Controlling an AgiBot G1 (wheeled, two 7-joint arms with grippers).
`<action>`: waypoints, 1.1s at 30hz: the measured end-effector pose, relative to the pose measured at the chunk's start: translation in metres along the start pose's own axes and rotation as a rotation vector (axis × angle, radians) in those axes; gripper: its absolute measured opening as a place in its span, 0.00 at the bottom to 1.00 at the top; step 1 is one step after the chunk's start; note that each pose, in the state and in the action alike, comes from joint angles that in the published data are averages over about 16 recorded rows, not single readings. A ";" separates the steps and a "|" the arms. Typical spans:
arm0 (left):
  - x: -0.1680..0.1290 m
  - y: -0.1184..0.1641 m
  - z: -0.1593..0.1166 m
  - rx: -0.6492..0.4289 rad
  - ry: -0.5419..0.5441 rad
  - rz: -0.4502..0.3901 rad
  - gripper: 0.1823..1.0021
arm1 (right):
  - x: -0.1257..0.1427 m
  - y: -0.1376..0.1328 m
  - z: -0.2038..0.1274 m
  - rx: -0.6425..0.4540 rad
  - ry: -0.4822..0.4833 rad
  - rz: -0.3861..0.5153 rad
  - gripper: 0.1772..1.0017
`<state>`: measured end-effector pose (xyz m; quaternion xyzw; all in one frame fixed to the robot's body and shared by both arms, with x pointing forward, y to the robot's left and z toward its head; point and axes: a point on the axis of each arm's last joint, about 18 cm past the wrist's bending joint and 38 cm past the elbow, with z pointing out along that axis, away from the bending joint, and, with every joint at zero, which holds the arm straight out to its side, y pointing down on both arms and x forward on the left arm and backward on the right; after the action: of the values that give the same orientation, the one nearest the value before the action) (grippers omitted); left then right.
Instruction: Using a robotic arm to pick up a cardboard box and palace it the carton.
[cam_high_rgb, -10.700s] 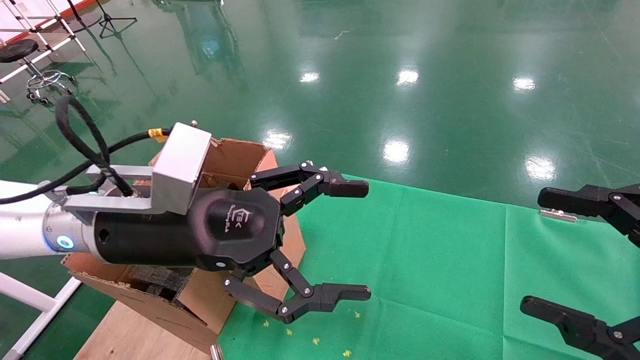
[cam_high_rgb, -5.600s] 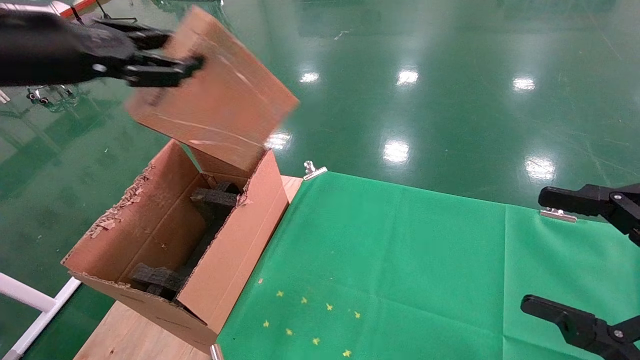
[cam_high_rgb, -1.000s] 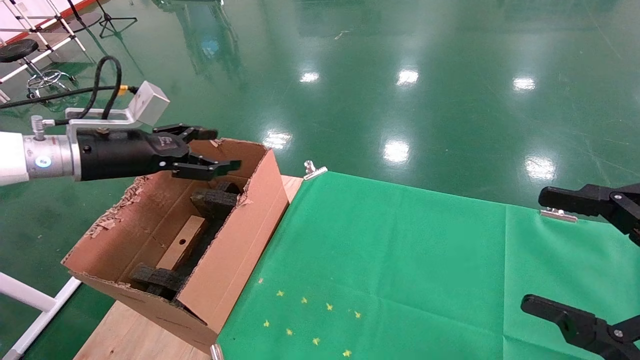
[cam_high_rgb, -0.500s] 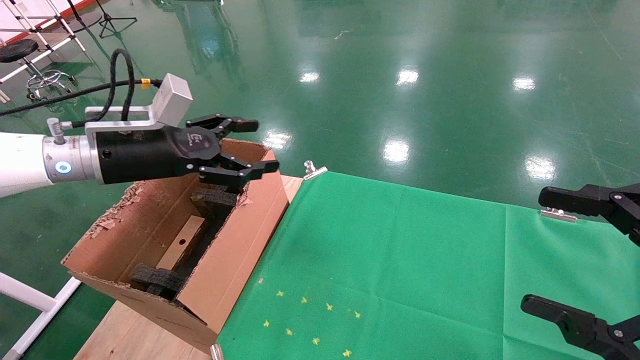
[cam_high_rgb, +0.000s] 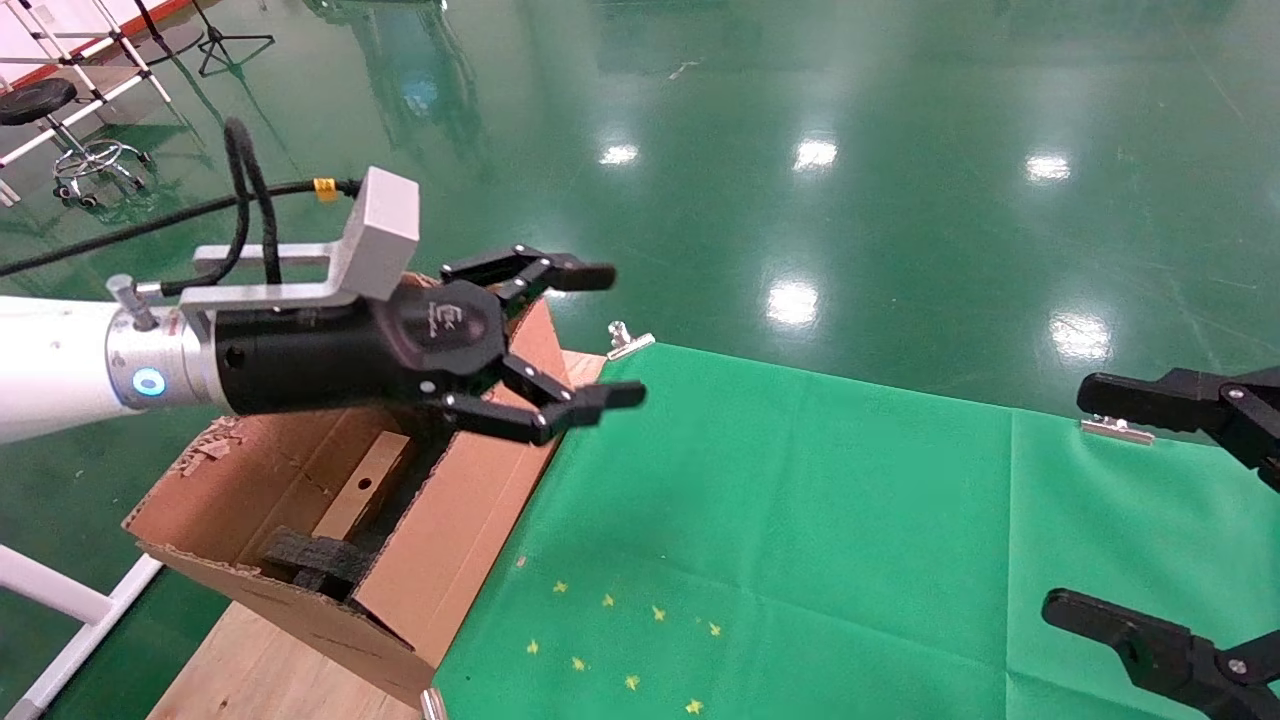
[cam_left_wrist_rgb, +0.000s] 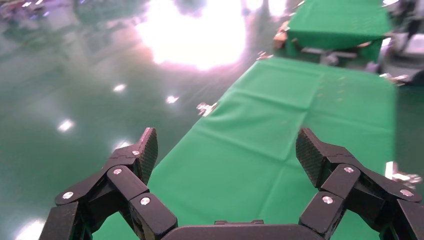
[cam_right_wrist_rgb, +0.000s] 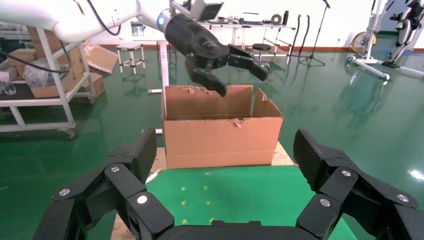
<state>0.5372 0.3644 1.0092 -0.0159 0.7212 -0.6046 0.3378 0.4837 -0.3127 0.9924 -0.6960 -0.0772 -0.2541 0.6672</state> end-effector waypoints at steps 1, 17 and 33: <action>0.005 -0.002 0.002 0.011 0.016 0.003 1.00 | 0.000 0.000 0.000 0.000 0.000 0.000 1.00; 0.081 -0.025 0.024 0.169 0.260 0.020 1.00 | 0.000 0.000 0.000 0.000 0.000 0.000 1.00; 0.087 -0.027 0.025 0.184 0.281 0.018 1.00 | 0.000 0.000 0.000 0.000 0.001 0.000 1.00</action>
<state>0.4721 0.2979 0.9915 0.1063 0.7031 -0.6612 0.2391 0.4837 -0.3129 0.9924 -0.6958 -0.0769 -0.2542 0.6674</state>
